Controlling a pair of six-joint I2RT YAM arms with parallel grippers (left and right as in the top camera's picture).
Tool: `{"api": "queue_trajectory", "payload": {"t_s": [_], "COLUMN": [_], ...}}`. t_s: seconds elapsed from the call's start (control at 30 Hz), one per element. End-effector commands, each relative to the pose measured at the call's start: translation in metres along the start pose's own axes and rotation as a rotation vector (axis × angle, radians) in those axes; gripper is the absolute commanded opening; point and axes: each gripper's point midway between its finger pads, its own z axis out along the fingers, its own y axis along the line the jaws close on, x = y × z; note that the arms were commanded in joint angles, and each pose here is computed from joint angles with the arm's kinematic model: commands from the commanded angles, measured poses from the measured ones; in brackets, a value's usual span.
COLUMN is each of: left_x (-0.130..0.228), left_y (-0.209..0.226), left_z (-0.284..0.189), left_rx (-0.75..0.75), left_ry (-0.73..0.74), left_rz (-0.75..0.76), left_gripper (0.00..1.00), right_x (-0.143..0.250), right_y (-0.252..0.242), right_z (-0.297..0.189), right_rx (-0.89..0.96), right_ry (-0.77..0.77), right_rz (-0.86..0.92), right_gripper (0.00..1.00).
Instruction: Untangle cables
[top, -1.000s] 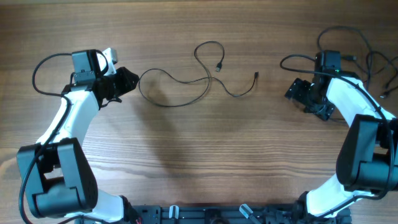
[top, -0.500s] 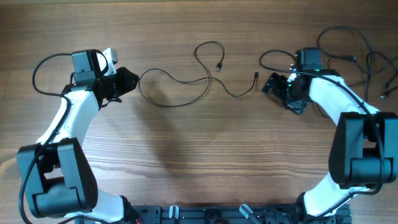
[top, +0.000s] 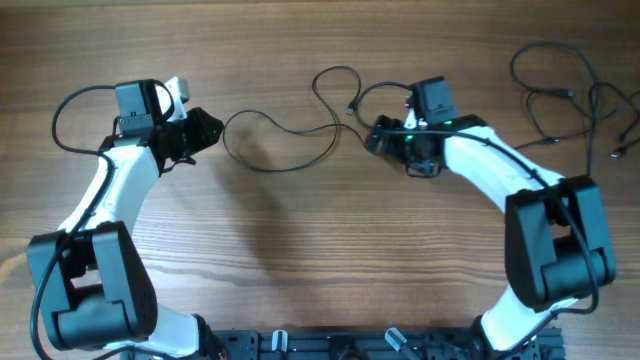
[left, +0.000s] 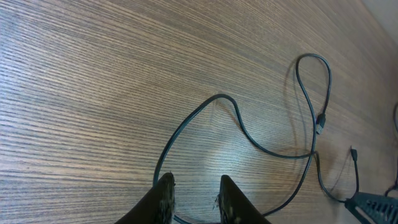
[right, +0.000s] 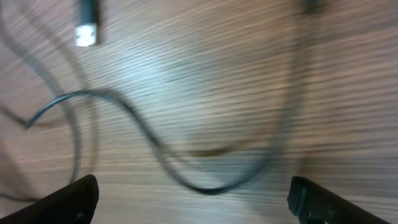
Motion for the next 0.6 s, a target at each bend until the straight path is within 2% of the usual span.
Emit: {"api": "queue_trajectory", "payload": {"t_s": [0.0, 0.3, 0.57], "left_x": [0.002, 0.002, 0.002], "left_y": [0.004, 0.004, 0.004], "left_z": [0.002, 0.002, 0.002], "left_rx": [-0.011, -0.011, -0.011], "left_ry": [0.003, 0.003, 0.003], "left_rz": [-0.004, -0.004, -0.004], "left_gripper": [0.25, 0.26, 0.26], "right_x": [0.017, 0.034, 0.047], "right_y": [0.021, 0.077, 0.115], "right_z": [0.014, 0.02, 0.023], "right_rx": [-0.029, -0.135, -0.181], "right_ry": [0.028, -0.001, -0.067], "right_rz": [-0.024, 0.002, -0.097], "right_gripper": [1.0, 1.0, 1.0]}}
